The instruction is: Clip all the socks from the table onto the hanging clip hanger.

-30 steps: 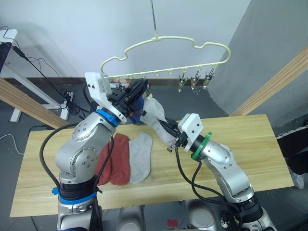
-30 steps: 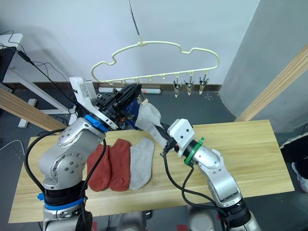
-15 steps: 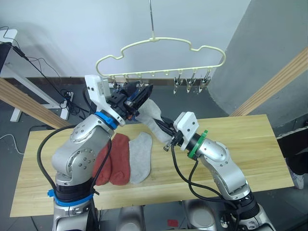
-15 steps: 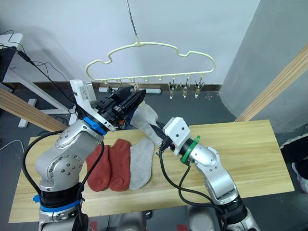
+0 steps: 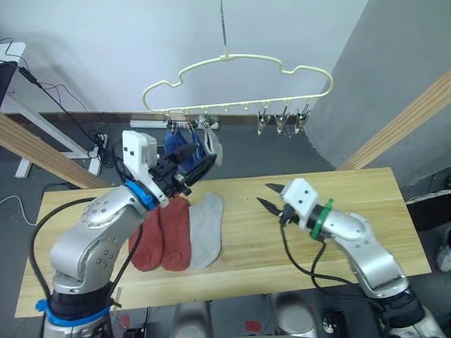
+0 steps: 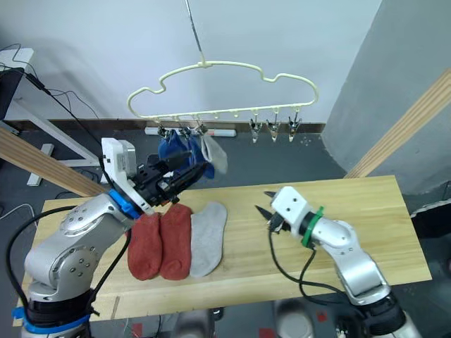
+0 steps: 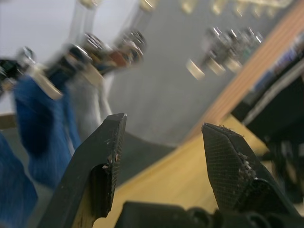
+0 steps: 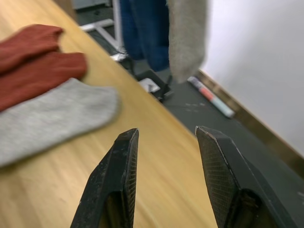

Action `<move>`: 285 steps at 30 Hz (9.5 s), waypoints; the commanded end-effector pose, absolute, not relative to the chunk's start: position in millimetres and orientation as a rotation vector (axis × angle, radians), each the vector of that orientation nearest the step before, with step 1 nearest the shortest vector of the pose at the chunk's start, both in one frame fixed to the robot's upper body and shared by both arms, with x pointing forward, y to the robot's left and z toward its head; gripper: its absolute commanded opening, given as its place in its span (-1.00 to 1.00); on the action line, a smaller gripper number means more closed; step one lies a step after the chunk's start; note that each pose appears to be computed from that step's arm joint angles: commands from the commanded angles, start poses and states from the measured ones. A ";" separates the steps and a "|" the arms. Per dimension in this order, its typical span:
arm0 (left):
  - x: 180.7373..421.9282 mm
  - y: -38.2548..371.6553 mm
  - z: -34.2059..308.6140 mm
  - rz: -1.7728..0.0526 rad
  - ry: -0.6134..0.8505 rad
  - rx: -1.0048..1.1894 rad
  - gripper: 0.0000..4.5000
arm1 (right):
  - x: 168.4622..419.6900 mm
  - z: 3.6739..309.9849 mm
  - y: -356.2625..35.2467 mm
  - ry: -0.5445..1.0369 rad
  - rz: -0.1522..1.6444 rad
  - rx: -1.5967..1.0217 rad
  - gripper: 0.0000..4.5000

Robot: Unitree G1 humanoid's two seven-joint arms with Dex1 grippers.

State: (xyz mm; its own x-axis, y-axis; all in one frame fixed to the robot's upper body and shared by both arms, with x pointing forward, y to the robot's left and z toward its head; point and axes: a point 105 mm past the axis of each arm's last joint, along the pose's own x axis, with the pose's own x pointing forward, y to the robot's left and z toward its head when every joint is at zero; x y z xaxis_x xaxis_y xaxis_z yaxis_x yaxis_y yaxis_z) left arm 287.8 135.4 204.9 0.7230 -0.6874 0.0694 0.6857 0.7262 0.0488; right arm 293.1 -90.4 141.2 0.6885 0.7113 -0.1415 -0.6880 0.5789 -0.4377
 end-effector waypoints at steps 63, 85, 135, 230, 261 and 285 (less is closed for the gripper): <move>261.2 115.7 236.5 -1.039 -0.241 0.251 0.24 | 313.9 262.3 -25.1 -0.342 0.657 -0.212 -0.13; 261.4 113.9 231.6 -1.037 -0.230 0.244 0.24 | 323.8 261.5 -30.4 -0.298 0.596 -0.087 -0.13; 280.3 135.4 66.5 -0.401 0.162 0.140 1.00 | 324.9 266.3 -28.3 -0.328 0.594 -0.051 -0.98; 329.1 74.1 169.6 -0.474 -0.593 0.526 -1.00 | 319.3 259.6 -25.4 -0.249 0.648 0.011 -0.18; 268.4 107.3 201.1 -0.997 -0.265 0.169 0.22 | 300.5 245.3 -72.9 -0.292 0.580 -0.327 0.13; 273.1 109.1 222.2 -1.033 -0.273 0.230 0.24 | 319.7 242.1 -78.2 -0.283 0.455 -0.320 -0.41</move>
State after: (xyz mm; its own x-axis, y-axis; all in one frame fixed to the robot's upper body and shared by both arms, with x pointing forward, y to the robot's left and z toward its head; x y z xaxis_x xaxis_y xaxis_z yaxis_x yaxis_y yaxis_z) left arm 279.5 112.9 215.8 0.5095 -0.8548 0.0986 0.8102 0.5152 0.2796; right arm 322.5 -75.8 231.0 0.8641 0.4812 0.1475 -0.4084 0.8416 -0.3534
